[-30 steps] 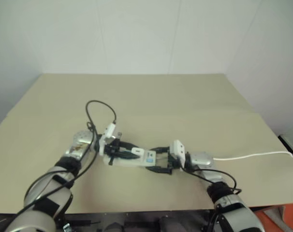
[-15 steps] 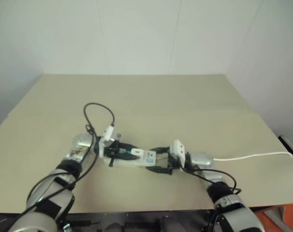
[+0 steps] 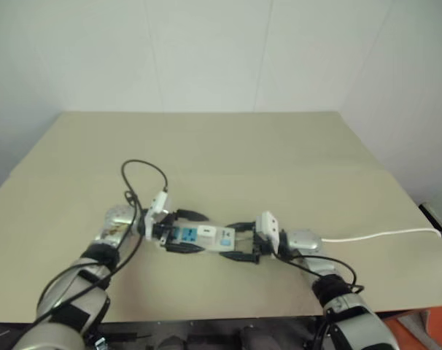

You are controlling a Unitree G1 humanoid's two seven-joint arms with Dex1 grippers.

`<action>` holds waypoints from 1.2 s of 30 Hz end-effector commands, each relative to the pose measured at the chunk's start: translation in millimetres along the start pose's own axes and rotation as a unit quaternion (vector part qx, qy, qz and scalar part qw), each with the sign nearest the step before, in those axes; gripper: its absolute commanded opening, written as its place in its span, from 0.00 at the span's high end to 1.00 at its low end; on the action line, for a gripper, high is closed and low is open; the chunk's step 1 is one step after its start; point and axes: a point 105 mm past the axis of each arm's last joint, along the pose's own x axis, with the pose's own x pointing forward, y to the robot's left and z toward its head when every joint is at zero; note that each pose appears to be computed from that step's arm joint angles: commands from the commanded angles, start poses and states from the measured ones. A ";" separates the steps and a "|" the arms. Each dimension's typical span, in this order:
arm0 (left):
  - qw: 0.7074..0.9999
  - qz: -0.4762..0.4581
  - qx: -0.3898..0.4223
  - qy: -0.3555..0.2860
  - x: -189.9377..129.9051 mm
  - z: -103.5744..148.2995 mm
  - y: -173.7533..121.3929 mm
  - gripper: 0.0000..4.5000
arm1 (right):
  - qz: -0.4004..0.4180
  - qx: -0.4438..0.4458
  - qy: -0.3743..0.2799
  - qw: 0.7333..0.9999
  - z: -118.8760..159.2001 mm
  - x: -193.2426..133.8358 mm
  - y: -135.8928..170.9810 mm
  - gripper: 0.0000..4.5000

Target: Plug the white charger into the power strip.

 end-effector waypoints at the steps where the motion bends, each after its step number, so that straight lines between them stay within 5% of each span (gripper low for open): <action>1: 1.000 0.005 0.017 -0.012 -11.0 22.0 3.8 0.00 | 0.032 0.013 0.051 0.998 -24.9 -2.6 19.2 0.25; 3: 0.999 0.024 0.026 -0.034 -23.3 36.4 6.1 0.00 | 0.029 0.026 0.050 0.998 -25.7 -4.1 17.7 0.25; 7: 0.993 0.072 0.044 -0.081 -53.1 61.2 6.3 0.00 | 0.023 0.029 0.044 0.998 -22.4 -7.8 13.7 0.01; 13: 0.984 0.148 0.061 -0.082 -100.2 68.1 -6.5 0.00 | -0.002 -0.010 0.037 0.999 -6.9 -26.4 1.9 0.01; 26: 0.971 0.240 0.023 -0.009 -163.0 62.8 -93.8 0.00 | -0.059 -0.130 0.112 0.983 86.5 -163.3 6.1 0.01; 36: 0.960 0.280 0.027 -0.008 -162.0 60.8 -102.9 0.00 | -0.090 -0.114 0.153 0.977 88.0 -183.1 21.0 0.01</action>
